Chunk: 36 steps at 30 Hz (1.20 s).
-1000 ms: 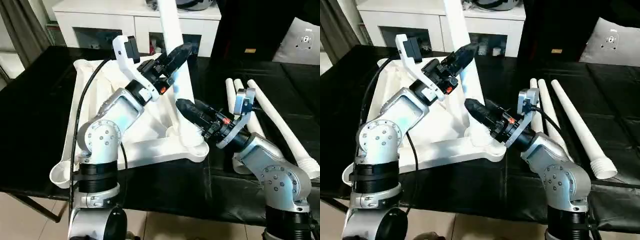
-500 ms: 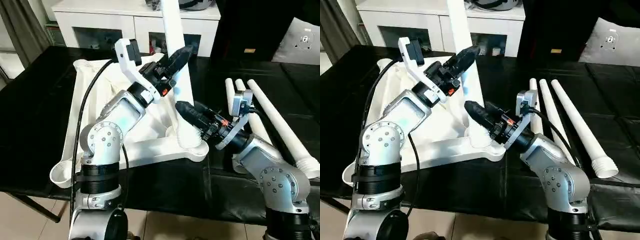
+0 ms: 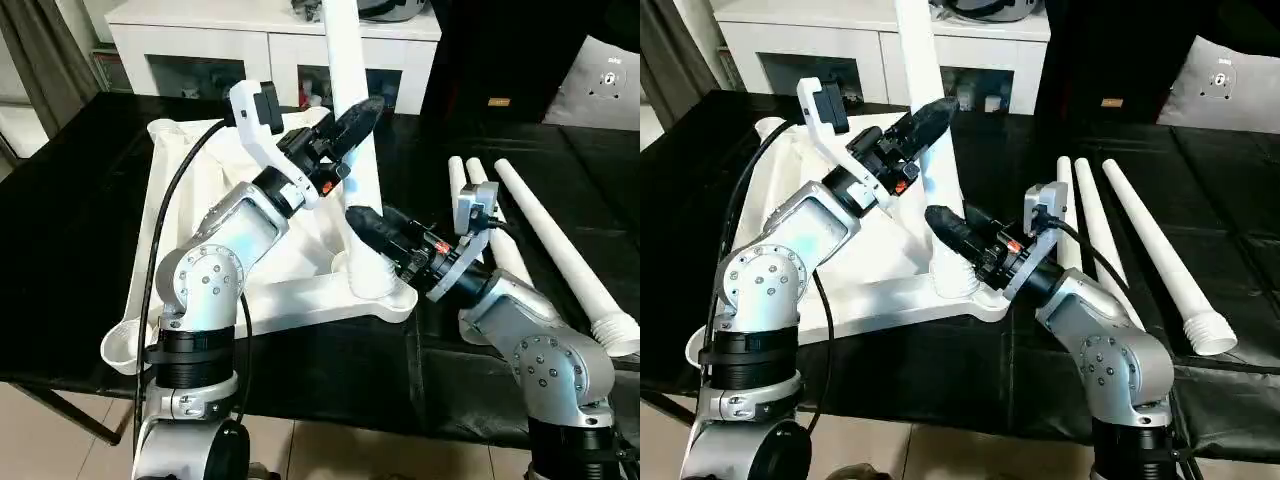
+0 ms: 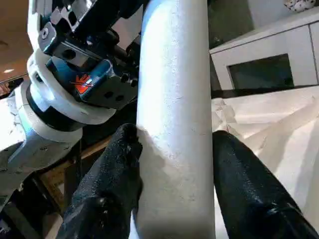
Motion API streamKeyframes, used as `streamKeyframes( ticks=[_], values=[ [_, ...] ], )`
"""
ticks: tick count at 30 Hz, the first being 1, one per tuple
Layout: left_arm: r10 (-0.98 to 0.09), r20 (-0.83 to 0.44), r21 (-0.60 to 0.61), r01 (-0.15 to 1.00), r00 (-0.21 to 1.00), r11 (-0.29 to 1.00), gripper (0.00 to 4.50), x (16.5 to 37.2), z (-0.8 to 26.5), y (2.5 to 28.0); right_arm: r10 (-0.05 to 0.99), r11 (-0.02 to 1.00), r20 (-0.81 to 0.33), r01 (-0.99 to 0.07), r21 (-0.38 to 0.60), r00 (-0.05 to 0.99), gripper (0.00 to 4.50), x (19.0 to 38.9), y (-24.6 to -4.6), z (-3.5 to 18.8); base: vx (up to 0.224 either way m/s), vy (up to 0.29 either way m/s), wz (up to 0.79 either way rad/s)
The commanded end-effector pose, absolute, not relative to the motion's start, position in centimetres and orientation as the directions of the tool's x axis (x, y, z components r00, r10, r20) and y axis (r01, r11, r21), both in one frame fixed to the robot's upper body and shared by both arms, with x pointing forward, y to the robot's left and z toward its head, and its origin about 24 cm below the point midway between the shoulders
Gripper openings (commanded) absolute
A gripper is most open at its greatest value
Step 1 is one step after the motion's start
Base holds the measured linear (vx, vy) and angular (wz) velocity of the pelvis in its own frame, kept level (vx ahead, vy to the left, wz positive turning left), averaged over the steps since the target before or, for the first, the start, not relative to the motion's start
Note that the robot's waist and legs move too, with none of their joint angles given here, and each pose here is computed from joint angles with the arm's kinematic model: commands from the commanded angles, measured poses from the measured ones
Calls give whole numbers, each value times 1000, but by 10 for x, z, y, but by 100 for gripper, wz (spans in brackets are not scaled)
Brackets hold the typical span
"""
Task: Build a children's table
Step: Pick table leg
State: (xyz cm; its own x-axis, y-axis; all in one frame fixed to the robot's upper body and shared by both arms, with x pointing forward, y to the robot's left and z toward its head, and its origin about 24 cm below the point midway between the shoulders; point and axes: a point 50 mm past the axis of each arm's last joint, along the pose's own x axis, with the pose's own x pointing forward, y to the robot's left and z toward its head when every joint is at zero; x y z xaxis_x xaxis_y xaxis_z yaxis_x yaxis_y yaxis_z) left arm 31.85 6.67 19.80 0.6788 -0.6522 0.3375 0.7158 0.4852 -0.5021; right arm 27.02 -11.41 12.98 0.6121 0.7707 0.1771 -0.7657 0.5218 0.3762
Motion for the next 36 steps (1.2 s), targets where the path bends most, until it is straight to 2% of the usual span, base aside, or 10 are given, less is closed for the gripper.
streamKeyframes(
  ticks=[1,7,9,14,15,18,24,28,31,36],
  values=[
    [-646,322,-481,707,692,518,177,319,199,66,764,538,146,-745,395,629,254,275,-112,125,0,0,0],
    [-625,304,-452,686,719,570,177,323,198,73,750,555,115,-715,425,651,307,278,-117,121,0,0,0],
    [-617,292,-426,677,731,600,177,326,198,76,753,564,111,-722,401,649,332,276,-121,121,0,0,0],
    [-613,270,-376,667,743,643,177,330,197,83,709,665,93,-707,242,699,364,275,-130,123,0,0,0],
    [-619,258,-354,669,742,653,177,331,197,85,684,696,80,-682,225,725,373,276,-134,123,0,0,0],
    [-627,244,-339,671,740,659,177,332,195,88,681,704,70,-677,215,729,384,278,-140,126,0,0,0],
    [-638,236,-337,678,733,653,177,337,195,94,689,684,58,-674,277,723,385,286,-147,133,0,0,0],
    [-689,249,-320,730,680,604,177,336,198,93,708,672,72,-702,236,702,385,291,-147,137,0,0,0],
    [-748,265,-323,787,608,525,177,331,201,90,764,616,42,-748,246,643,385,291,-147,137,0,0,0],
    [-806,283,-309,845,520,437,177,327,208,86,826,524,60,-802,287,561,385,290,-153,144,0,0,0]
  ],
)
